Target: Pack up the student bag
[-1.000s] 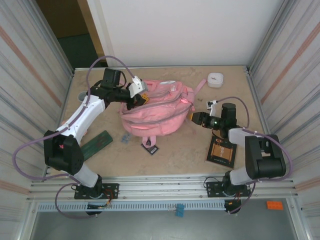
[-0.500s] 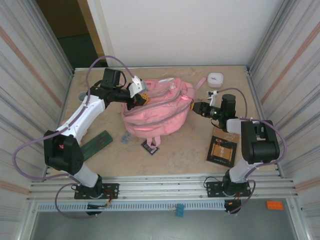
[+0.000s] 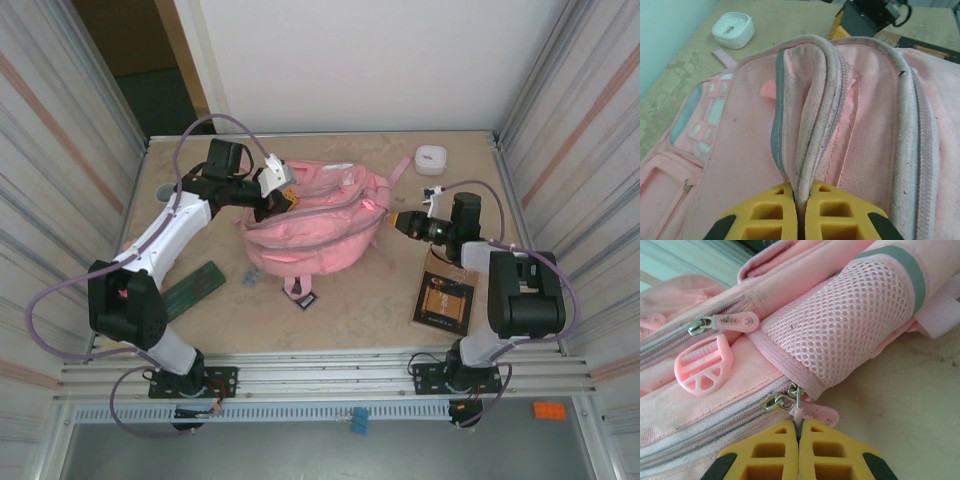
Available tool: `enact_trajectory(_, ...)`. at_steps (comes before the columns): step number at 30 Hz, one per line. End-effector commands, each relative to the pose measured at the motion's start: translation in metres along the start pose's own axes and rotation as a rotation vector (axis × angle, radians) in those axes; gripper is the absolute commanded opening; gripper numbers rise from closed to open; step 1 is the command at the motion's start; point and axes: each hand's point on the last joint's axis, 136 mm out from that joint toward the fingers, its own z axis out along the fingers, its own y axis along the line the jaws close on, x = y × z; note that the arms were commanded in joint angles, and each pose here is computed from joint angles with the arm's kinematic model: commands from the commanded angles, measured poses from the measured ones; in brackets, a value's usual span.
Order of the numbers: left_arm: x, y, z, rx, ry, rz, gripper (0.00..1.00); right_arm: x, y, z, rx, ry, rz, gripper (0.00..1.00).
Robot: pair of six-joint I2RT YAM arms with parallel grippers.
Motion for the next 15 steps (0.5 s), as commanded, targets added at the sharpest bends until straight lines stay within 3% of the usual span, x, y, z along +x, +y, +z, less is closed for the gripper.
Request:
enact_trajectory(1,-0.026,0.018,-0.017,-0.125,-0.051,0.072,0.00,0.019,0.019,-0.004,-0.020,0.077,-0.047,0.00)
enact_trajectory(15,-0.016,0.038,0.002,-0.300,0.059,0.038,0.00,0.055,0.098,0.004,-0.152,0.240,-0.151,0.00)
